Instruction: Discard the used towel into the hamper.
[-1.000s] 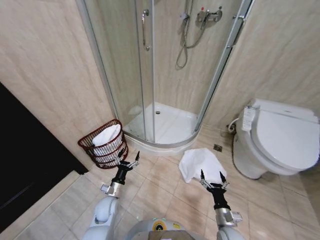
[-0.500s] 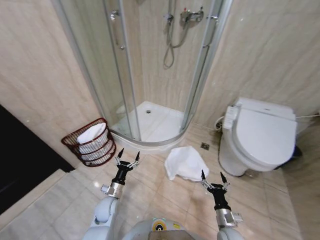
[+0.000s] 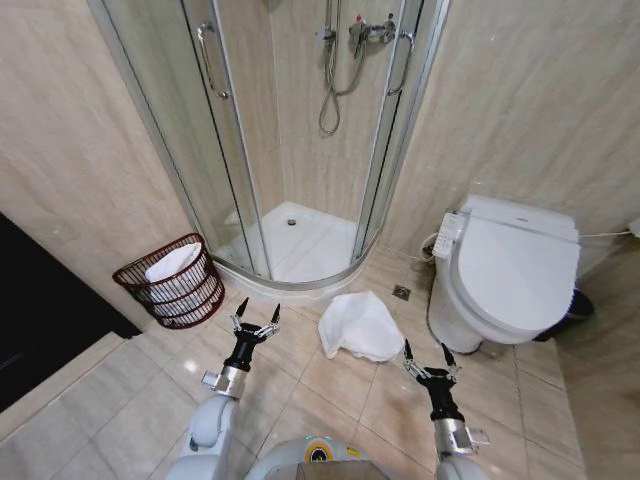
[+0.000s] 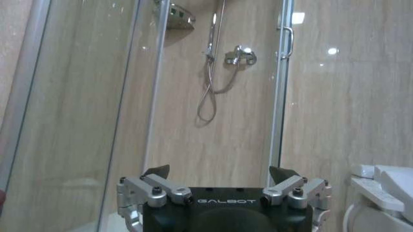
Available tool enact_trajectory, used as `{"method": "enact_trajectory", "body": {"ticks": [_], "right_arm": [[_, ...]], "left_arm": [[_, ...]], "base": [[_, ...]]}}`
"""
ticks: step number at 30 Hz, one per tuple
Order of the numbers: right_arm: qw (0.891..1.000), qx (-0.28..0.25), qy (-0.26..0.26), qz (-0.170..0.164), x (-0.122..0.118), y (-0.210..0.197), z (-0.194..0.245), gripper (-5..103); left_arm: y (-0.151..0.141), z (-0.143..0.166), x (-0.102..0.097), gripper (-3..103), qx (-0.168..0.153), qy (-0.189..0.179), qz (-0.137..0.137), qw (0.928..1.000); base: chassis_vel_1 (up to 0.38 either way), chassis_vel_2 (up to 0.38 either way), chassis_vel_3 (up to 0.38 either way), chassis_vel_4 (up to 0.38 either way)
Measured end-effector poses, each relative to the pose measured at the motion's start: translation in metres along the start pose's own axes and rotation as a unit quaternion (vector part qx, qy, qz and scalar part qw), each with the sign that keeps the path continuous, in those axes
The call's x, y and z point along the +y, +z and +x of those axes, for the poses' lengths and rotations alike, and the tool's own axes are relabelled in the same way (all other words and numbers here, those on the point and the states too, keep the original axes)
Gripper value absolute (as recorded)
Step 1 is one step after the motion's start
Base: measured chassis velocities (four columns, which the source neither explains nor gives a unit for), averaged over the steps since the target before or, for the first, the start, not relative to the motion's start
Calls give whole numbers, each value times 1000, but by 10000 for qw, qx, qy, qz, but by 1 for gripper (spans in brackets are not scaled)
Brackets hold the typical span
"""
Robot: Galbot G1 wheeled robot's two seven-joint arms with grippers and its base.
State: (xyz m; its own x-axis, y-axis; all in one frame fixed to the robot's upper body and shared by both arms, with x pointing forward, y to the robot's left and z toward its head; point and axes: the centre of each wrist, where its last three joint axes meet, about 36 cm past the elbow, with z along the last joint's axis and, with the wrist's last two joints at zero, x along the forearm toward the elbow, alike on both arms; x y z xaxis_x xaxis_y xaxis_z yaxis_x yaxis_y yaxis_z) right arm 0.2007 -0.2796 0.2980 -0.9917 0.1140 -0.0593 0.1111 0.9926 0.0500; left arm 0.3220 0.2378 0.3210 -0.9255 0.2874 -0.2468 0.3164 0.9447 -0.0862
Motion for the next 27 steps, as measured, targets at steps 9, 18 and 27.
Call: {"method": "enact_trajectory", "body": {"ticks": [9, 18, 27], "right_arm": [[10000, -36, -10, 6, 1, -4, -2, 100], [10000, -26, 4, 10, 5, -8, 0, 100], [9993, -105, 342, 61, 8, -7, -4, 100]], "left_arm": [[-7, 0, 0, 100, -94, 30, -16, 10000], [-10, 3, 0, 100, -134, 18, -2, 9999], [-7, 9, 1, 100, -36, -133, -31, 9999]], "base": [[-192, 159, 171, -134], [-233, 225, 231, -224], [-187, 201, 168, -151]]}}
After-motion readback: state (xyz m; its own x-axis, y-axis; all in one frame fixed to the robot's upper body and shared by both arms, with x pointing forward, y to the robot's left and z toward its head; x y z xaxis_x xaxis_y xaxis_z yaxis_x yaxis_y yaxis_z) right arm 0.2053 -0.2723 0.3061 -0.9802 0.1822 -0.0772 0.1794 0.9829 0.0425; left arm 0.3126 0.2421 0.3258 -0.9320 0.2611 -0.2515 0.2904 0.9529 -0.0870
